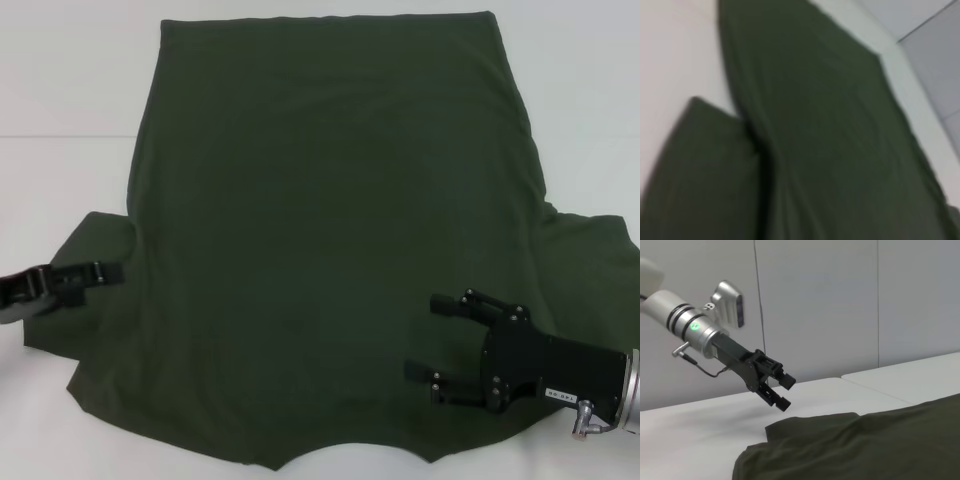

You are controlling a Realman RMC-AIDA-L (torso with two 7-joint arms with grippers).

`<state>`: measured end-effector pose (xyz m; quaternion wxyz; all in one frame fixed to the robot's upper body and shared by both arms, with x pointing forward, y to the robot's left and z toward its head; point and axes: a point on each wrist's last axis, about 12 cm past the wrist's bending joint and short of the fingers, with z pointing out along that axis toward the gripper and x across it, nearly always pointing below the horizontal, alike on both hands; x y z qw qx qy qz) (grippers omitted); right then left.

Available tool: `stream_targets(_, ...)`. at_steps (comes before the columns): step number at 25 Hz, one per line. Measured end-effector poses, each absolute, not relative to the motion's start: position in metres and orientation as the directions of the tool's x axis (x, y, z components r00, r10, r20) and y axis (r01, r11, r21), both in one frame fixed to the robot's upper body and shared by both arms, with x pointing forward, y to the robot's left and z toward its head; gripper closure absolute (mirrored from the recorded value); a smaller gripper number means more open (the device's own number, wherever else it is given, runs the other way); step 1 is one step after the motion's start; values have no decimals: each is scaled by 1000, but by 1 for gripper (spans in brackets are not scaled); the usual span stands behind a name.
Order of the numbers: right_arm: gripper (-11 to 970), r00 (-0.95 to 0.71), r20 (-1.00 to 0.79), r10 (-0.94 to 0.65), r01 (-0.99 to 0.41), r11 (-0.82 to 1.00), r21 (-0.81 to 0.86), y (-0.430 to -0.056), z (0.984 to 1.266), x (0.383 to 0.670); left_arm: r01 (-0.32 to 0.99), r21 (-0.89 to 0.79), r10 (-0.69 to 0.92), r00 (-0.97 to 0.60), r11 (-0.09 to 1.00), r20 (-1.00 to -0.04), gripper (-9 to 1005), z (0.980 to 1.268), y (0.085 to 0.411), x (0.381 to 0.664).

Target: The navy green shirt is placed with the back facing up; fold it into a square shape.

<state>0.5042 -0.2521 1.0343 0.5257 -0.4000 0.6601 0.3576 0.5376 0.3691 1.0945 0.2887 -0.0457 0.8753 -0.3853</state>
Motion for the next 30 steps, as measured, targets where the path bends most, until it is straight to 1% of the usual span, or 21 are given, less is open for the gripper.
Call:
stream_targets(2,41,-128,-980,-151,-905,423,53,-252,1035,504,89,-688,-313,-843,720,-437,85,1098,375,543)
stream_targets(3,41,-128,-980,-151,-905,422,54,-251,1034,504,89,-688,-313,-843,720,-437,86,1098,375,543)
stream_targets(4,41,-129,-980,-150,-906,421,55,-251,1034,504,36,-659,-329,-846,751,-420,86,1099,382,548)
stream_targets(9,42,-130,-980,-149,-907,418,57,-251,1034,504,-33,-603,-347,-843,797,-412,87,1099,393,553)
stream_targets(15,44,-131,-981,-146,-906,419,59,-250,1034,504,-73,-548,-345,-843,833,-412,88,1095,401,556)
stream_targets(19,43,-129,-981,-144,-905,421,57,-250,1035,504,-95,-543,-354,-848,834,-395,89,1088,403,555)
stream_targets(30,43,-123,-981,-147,-908,417,52,-249,1036,507,-84,-525,-337,-849,847,-407,92,1083,402,555)
